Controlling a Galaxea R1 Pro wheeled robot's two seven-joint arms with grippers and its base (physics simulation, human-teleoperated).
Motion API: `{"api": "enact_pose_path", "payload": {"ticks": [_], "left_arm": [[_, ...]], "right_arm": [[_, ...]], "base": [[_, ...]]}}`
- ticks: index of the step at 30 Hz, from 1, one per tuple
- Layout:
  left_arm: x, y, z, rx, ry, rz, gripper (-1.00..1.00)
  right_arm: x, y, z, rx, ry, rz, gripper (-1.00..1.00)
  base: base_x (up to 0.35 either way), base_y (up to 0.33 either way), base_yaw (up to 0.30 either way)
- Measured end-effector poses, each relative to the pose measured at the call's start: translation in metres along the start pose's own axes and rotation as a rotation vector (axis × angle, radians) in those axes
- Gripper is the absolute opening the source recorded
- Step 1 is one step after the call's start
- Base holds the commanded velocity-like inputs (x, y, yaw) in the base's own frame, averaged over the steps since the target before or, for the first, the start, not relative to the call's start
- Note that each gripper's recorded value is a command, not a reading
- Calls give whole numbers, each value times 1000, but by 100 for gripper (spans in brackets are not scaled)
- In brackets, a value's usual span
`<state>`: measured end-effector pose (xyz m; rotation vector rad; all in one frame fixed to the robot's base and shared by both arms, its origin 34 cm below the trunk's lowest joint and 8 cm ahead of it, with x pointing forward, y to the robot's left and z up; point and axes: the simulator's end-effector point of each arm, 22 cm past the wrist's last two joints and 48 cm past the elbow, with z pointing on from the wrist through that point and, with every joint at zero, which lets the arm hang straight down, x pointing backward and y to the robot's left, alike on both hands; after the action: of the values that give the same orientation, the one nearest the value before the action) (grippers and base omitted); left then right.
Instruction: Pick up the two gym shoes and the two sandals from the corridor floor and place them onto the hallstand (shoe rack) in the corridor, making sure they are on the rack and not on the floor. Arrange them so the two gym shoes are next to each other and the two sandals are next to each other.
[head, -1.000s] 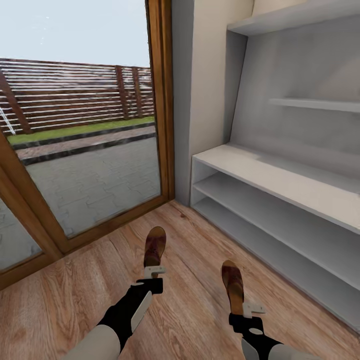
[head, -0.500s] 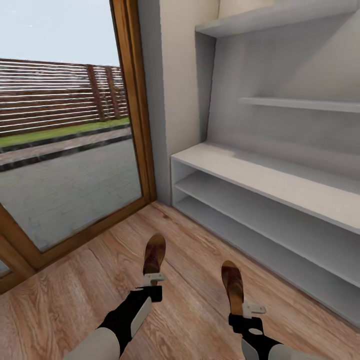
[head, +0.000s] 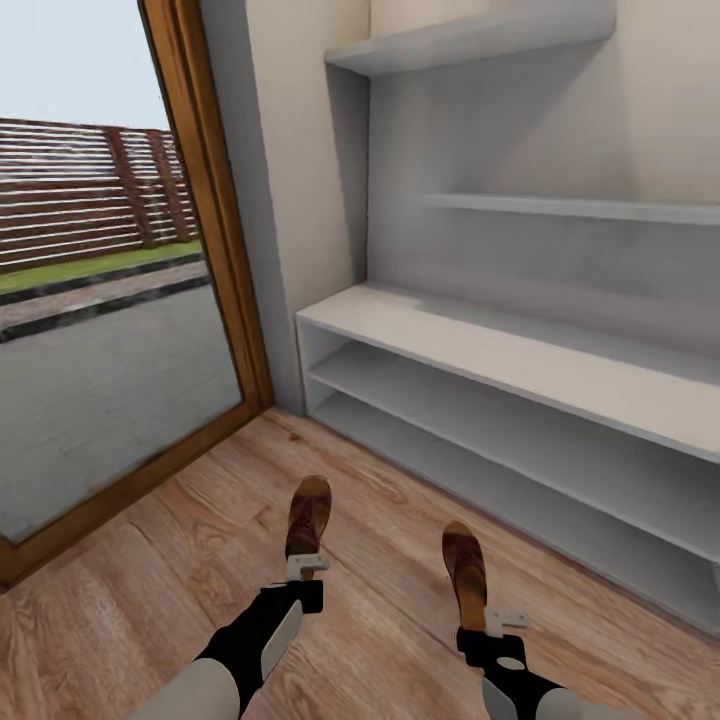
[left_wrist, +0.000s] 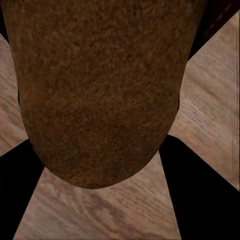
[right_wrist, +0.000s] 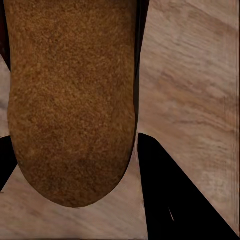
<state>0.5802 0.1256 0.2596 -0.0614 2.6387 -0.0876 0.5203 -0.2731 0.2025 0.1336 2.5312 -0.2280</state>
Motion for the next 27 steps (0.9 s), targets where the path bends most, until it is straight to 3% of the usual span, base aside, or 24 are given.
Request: {"api": "enact_pose_path", "payload": {"ticks": [12, 27], "left_arm": [[0, 0, 0, 0, -1, 0, -100], [-2, 0, 0, 1, -3, -2, -100]], "right_arm": [[0, 1, 0, -1, 1, 1, -100], [9, 2, -1, -3, 20, -4, -100]], "base": [[0, 19, -284], [0, 305, -285]]}}
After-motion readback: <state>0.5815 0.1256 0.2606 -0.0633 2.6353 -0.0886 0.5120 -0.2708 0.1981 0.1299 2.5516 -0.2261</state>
